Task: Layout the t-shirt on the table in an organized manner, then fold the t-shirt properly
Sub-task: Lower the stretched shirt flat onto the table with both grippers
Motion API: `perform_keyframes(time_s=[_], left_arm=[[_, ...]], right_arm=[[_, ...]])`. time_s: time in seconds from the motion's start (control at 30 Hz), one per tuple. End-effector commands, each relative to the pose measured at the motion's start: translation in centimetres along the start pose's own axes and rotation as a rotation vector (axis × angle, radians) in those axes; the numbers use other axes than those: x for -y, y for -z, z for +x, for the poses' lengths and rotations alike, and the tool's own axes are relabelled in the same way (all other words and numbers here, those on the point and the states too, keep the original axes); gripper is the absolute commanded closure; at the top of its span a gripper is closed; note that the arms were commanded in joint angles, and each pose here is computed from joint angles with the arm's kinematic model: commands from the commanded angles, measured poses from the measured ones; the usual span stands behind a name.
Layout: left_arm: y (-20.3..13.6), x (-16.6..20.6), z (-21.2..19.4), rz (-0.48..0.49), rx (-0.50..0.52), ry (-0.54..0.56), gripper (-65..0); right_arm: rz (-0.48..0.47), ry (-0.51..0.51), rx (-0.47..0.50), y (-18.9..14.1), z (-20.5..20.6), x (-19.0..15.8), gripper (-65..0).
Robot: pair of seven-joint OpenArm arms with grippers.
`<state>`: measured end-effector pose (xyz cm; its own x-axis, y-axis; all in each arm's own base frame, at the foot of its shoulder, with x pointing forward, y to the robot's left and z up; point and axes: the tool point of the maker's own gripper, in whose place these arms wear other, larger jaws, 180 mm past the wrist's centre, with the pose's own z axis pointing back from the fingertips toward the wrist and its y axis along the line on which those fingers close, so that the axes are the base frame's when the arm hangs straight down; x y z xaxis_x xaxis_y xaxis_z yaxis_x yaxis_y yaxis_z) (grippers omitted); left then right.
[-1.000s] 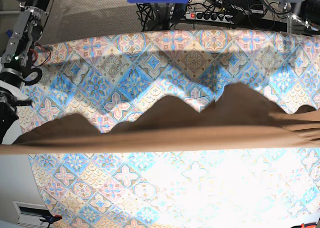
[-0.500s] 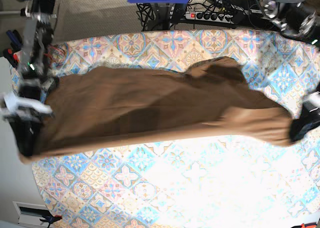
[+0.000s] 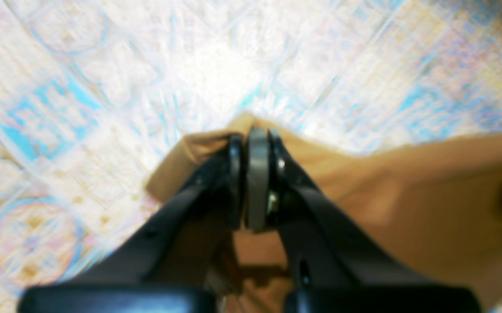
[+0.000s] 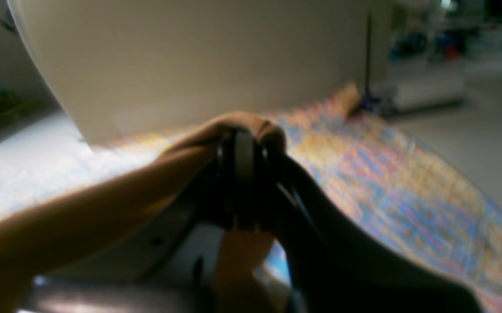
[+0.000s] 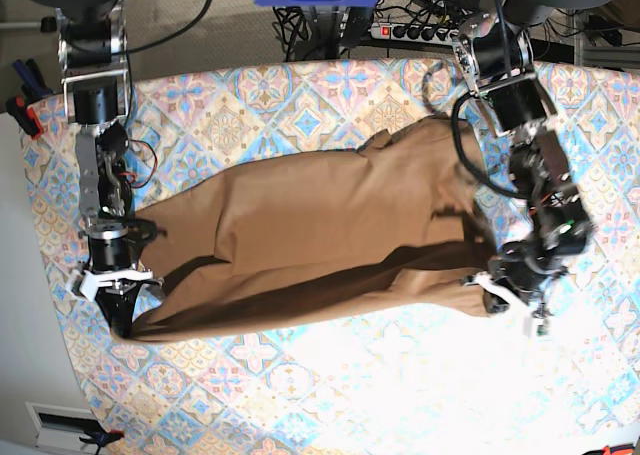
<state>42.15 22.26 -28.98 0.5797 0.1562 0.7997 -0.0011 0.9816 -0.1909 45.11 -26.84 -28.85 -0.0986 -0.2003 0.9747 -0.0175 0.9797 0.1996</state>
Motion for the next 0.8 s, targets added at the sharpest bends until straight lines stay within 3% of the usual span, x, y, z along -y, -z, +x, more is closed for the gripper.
perform_keyframes(time_s=[0.0, 0.17, 0.33, 0.43, 0.5, 0.53, 0.67, 0.77], left_arm=[[0.6, -0.3, 2.1, -0.003, 0.067, -0.002, 0.0], [6.0, -2.1, 0.7, -0.003, 0.035, -0.132, 0.0], [9.8, -2.4, 0.5, 0.046, 0.013, -0.046, 0.0], [10.9, -2.5, 1.2, 0.067, 0.075, -0.016, 0.0], [11.1, -3.7, 2.2, 0.132, 0.142, -0.025, 0.0], [11.1, -4.3, 2.5, 0.168, 0.170, -0.029, 0.0], [10.2, -6.4, 4.4, 0.310, 0.302, -0.021, -17.1], [9.9, -6.2, 6.2, 0.317, 0.364, -0.003, -18.4]], right_arm=[[-0.005, -0.013, 0.047, 1.3, 1.7, 0.5, 0.0], [-0.031, -0.034, -0.047, 5.5, 0.0, 1.5, 0.0], [-0.006, 0.089, -0.157, 8.2, -3.7, -2.4, 0.0], [-0.024, 0.113, -0.177, 9.4, -3.0, -1.7, 0.0], [-0.046, 0.114, -0.190, 9.7, -2.8, -1.2, 0.0], [-0.048, 0.115, -0.189, 9.8, -2.6, -1.2, -3.9], [-0.032, 0.106, -0.175, 10.4, -1.9, -1.6, -39.0], [0.025, 0.050, -0.182, 10.7, -1.6, -2.9, -54.4]])
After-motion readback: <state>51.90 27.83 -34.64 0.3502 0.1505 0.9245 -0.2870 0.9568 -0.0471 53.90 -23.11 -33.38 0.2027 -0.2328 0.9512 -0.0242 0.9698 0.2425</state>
